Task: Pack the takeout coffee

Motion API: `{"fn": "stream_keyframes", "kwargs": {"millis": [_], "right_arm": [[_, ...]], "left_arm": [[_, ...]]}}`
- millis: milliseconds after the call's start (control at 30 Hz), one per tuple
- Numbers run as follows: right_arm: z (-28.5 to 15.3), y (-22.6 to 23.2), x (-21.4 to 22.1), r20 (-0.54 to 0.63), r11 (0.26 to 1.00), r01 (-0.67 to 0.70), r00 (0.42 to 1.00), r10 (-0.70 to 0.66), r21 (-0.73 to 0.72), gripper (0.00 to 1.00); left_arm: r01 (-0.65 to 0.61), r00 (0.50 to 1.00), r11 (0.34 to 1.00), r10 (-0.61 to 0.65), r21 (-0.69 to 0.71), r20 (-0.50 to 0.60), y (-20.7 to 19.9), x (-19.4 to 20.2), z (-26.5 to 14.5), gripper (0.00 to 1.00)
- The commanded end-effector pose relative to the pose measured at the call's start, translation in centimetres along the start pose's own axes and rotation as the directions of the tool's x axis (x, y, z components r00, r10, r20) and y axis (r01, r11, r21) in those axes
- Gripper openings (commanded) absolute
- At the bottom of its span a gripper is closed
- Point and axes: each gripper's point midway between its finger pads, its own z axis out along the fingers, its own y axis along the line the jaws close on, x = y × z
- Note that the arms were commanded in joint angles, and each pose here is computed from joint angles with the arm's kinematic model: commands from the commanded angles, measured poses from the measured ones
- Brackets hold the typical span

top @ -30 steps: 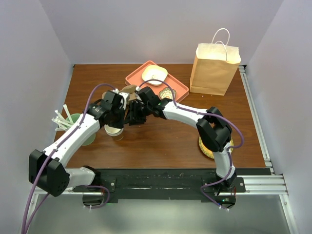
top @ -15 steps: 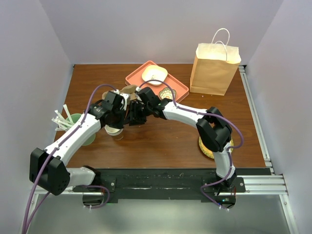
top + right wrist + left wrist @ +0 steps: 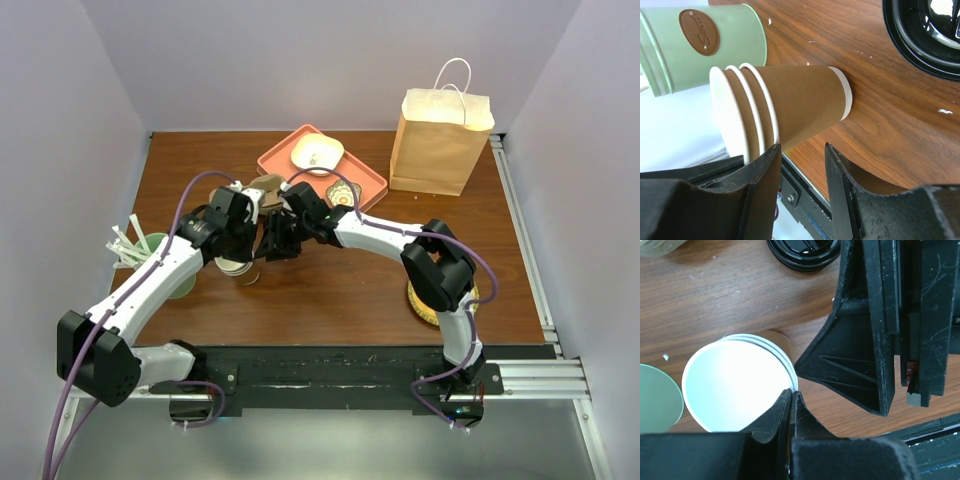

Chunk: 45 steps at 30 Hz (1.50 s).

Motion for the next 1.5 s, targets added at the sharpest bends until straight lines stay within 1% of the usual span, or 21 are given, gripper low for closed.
{"fn": "stream_keyframes", "kwargs": {"millis": [0,267,400,667,867,1100,1300,1467], "right_arm": [[-0.1,1.0,0.0,0.003,0.999,0.007,1.0,-0.007,-0.038,0.44],[-0.5,1.7,0.0,-0.004,0.998,0.011,1.0,-0.011,-0.055,0.44],[-1.5,2.8,-0.6,0.023,0.997,0.018,1.0,-0.016,-0.071,0.44],[-2.7,3.0,-1.4,0.087,0.999,0.009,0.996,-0.004,-0.049,0.43],[-3.4,4.6,-2.2,0.113,0.996,0.017,0.994,-0.007,-0.091,0.43],[-2.8,5.4,-2.2,0.091,0.991,0.014,0.996,-0.001,-0.137,0.43],[-2.5,6.2,-2.6,0.1,0.984,0.016,0.995,0.001,-0.175,0.43],[-1.8,4.8,-2.3,0.085,0.992,-0.001,0.996,0.012,-0.128,0.43]], "left_arm": [[0.01,0.992,1.0,-0.012,0.016,0.126,-0.5,-3.4,-1.9,0.0],[0.014,0.993,1.0,-0.014,-0.001,0.115,-0.1,-2.9,-1.8,0.0],[0.008,0.994,1.0,-0.006,-0.015,0.11,0.2,-2.5,-1.4,0.0],[-0.004,0.995,1.0,0.006,-0.016,0.098,0.3,-2.0,-1.1,0.0],[-0.001,0.995,1.0,0.002,-0.017,0.099,0.3,-2.1,-1.2,0.0],[-0.001,0.995,1.0,0.002,-0.007,0.104,0.0,-2.5,-1.3,0.0],[0.001,0.994,1.0,-0.001,0.001,0.107,-0.1,-2.6,-1.3,0.0],[0.006,0.993,1.0,-0.006,0.003,0.116,-0.2,-2.9,-1.5,0.0]]}}
